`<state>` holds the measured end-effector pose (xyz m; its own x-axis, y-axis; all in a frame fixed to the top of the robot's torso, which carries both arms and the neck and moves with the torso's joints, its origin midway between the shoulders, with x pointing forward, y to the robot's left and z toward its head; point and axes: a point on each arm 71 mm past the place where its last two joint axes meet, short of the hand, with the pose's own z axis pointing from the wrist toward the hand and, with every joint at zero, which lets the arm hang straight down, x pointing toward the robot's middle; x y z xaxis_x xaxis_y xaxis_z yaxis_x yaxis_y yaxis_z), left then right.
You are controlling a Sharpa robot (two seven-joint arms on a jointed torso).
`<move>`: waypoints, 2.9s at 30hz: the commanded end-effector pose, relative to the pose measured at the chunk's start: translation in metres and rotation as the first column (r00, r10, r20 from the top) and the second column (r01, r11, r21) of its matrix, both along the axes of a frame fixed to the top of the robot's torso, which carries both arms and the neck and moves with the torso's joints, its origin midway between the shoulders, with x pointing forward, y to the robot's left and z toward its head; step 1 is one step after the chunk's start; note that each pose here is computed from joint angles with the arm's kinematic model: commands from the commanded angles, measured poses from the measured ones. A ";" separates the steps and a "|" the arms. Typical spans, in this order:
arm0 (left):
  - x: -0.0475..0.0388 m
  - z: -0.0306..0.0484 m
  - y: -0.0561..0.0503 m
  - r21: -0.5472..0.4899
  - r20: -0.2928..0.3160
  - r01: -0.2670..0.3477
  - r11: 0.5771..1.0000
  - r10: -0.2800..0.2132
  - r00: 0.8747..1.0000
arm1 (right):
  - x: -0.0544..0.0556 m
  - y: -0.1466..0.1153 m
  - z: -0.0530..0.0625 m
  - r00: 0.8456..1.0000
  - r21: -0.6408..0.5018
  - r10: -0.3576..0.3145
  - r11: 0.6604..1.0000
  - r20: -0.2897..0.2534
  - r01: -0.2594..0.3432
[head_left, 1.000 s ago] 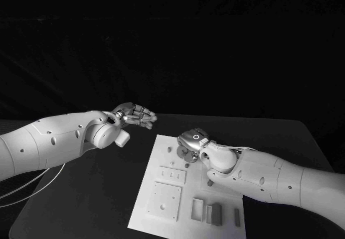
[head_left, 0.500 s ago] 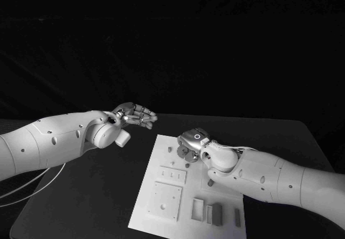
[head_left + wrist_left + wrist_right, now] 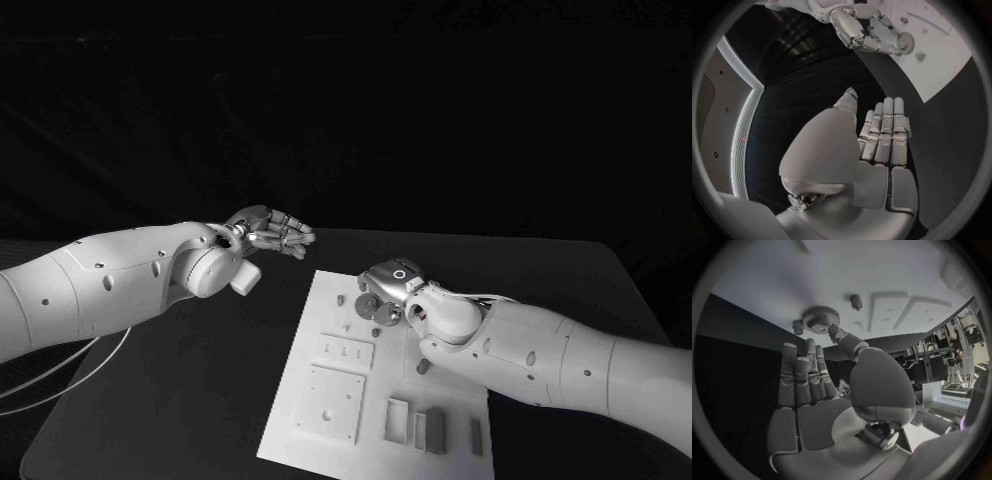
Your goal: Assemble the parts on the task board
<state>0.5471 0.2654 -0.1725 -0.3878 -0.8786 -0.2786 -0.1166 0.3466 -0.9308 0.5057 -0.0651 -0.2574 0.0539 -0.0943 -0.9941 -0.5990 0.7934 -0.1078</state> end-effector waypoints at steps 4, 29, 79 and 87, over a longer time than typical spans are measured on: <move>0.0001 0.0011 -0.002 -0.004 0.003 0.015 1.000 -0.015 1.000 | 0.000 -0.001 -0.001 1.000 0.002 0.005 1.000 -0.024 -0.004; 0.0031 0.0023 0.008 -0.001 0.023 -0.012 1.000 0.012 1.000 | 0.007 -0.032 0.041 0.998 0.258 -0.023 0.966 -0.056 0.036; -0.0101 -0.0372 0.018 0.184 0.040 0.073 0.980 -0.082 0.996 | 0.020 -0.214 0.041 0.932 0.392 -0.149 0.876 -0.331 0.279; -0.0113 -0.0427 0.016 0.186 0.027 0.074 0.980 -0.081 0.996 | 0.022 -0.233 0.030 0.901 0.340 -0.234 0.867 -0.366 0.364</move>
